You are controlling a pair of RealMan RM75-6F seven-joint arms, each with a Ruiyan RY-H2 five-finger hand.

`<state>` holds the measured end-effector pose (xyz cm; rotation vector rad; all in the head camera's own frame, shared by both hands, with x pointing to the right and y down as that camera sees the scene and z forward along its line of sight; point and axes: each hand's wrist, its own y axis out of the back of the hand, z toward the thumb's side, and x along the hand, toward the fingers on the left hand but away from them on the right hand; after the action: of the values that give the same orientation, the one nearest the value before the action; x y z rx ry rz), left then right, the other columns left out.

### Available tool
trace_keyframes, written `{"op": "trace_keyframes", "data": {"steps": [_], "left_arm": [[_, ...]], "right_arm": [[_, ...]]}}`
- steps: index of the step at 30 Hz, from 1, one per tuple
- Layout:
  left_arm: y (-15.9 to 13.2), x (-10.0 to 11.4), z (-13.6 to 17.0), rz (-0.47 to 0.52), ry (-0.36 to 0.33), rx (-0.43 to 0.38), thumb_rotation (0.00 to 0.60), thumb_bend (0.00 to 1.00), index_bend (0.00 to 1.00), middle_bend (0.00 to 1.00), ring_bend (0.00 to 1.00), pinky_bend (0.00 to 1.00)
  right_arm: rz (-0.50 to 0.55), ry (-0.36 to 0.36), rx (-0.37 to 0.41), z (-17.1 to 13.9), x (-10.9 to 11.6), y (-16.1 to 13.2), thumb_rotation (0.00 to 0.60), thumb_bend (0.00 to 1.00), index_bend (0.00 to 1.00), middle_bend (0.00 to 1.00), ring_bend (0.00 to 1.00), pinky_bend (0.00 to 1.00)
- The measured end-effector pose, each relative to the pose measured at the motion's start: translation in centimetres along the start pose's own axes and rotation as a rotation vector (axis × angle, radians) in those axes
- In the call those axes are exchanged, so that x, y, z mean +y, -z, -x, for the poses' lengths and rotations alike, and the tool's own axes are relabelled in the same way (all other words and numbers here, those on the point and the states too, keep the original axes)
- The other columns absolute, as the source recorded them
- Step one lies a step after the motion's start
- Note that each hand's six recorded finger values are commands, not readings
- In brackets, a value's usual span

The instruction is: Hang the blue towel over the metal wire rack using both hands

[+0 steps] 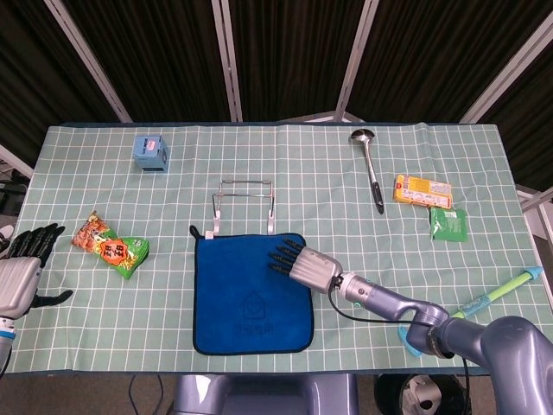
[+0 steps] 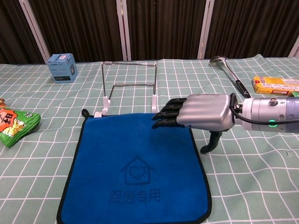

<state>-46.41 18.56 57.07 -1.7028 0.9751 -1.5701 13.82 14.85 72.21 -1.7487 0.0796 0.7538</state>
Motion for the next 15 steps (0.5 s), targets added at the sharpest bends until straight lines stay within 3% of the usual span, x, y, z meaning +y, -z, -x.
{"op": "trace_keyframes", "data": {"steps": [15], "left_arm": [[-0.23,-0.33,-0.07,-0.006,0.011,-0.004,0.6,0.06,0.0,0.0,0.0,0.0]], "right_arm": [[0.028,0.006,0.006,-0.4,-0.75,-0.12,0.6,0.2,0.02,0.02,0.0,0.0]]}}
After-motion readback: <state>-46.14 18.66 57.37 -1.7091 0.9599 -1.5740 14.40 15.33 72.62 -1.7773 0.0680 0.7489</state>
